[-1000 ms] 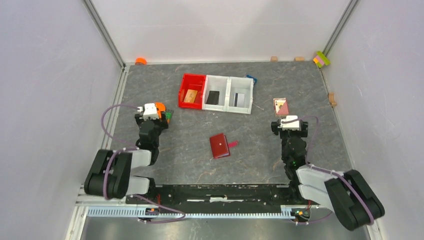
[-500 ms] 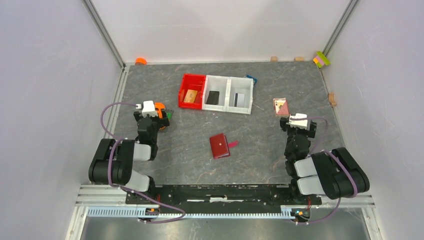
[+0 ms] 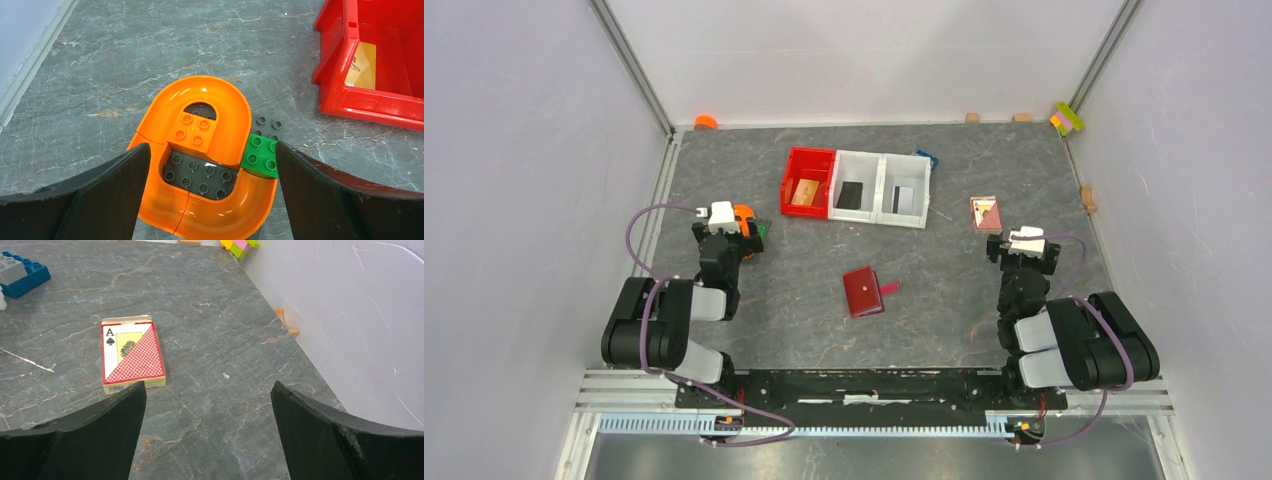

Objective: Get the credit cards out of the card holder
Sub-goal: Reset both arms

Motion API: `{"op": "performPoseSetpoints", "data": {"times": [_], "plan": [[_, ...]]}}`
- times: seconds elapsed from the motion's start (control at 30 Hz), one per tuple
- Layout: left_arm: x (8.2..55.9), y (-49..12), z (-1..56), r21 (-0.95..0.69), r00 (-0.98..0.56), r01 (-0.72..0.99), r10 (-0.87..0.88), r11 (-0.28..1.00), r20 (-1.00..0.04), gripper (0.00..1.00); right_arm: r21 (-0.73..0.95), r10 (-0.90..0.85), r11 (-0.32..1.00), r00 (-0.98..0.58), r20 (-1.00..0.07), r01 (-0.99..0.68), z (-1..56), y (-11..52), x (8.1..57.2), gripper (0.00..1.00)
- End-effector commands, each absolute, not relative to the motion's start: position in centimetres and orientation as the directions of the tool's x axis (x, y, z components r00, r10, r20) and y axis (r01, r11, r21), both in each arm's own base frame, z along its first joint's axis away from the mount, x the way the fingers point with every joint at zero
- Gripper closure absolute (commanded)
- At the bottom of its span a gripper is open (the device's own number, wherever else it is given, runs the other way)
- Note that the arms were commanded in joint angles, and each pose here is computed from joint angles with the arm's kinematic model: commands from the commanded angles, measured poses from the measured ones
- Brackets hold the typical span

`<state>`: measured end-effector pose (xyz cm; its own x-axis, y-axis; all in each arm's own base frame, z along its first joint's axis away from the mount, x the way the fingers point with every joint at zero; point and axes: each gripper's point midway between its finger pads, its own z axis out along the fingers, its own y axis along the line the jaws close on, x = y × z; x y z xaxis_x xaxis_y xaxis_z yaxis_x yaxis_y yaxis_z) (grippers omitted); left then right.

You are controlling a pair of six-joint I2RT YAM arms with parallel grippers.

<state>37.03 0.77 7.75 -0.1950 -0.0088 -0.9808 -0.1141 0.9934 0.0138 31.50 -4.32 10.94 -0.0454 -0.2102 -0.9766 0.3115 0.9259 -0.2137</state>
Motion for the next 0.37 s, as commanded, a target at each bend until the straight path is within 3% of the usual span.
{"op": "performPoseSetpoints", "data": {"times": [0.0,0.33], "plan": [[37.87,0.56,9.06,-0.011,-0.152,-0.110,-0.028,0.994,-0.988,0.00,-0.222,-0.205,0.932,-0.090,-0.975,0.286,8.73,-4.40,28.96,0.02],[38.02,-0.29,8.92,0.002,-0.165,-0.055,-0.007,0.998,-0.986,0.00,-0.223,-0.205,0.932,-0.092,-0.974,0.285,8.67,-4.41,28.90,0.02]]}}
